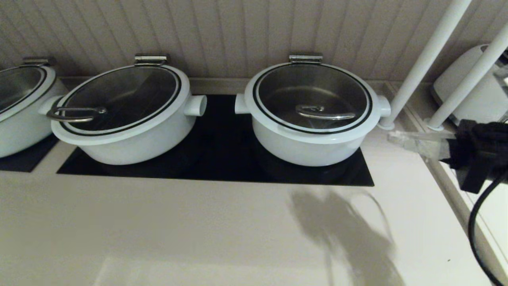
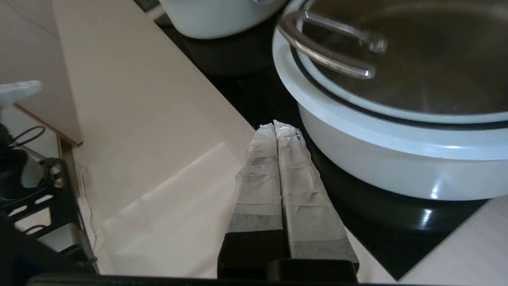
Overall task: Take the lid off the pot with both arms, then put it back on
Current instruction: Open the food pot lid a small opening with the right arm
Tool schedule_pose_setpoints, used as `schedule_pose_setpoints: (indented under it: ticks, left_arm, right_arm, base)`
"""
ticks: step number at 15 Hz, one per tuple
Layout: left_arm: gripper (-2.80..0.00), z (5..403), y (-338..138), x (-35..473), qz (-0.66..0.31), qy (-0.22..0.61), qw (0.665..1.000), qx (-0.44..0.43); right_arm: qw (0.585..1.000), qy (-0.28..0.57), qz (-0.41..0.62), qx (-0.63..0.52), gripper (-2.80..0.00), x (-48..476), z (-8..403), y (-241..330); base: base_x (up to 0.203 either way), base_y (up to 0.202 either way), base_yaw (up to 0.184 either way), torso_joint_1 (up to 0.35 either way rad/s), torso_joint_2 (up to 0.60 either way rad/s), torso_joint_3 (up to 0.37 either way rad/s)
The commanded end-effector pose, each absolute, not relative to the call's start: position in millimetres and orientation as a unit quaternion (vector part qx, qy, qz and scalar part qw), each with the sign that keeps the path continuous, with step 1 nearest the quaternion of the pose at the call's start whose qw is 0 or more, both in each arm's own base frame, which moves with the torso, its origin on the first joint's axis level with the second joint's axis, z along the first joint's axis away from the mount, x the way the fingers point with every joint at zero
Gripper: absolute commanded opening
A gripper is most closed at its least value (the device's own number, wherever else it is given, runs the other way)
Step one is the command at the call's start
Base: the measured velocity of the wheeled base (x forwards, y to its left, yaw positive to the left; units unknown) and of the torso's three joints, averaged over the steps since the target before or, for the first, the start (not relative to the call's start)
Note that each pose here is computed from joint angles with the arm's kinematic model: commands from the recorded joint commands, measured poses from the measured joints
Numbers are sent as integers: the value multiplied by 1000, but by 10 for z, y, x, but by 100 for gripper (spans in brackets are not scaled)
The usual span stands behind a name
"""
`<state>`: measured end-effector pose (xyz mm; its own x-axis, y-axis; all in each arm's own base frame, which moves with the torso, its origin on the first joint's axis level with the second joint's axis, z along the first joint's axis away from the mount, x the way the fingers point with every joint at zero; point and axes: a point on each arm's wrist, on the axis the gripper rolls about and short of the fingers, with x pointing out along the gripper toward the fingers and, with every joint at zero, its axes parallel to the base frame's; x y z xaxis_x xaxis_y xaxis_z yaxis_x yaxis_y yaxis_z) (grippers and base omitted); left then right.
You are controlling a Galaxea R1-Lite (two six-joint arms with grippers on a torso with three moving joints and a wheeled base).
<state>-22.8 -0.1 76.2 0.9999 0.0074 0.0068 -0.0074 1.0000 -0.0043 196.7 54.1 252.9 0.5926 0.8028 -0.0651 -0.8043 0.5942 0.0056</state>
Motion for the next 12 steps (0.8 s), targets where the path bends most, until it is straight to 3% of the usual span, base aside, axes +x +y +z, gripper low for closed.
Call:
schedule_pose_setpoints:
  ticks: [1,7,12]
  left_arm:
    - [-280,762,-1,-228,4,-3,1000,-2]
    - [-280,763,-1,-228,4,-4,1000,-2]
    - [-280,763,-1,-228,4,-4,1000,-2]
  right_arm:
    - [887,55,458,-7,-280,2142,2410,647]
    - [882,32,470,-20,-280,2320,2404,1079]
    - [891,39,452,-22,-280,2360,2366,1124]
  base:
    - [0,0,0,0,0,0]
    - [0,0,0,0,0,0]
    - [0,0,0,0,0,0]
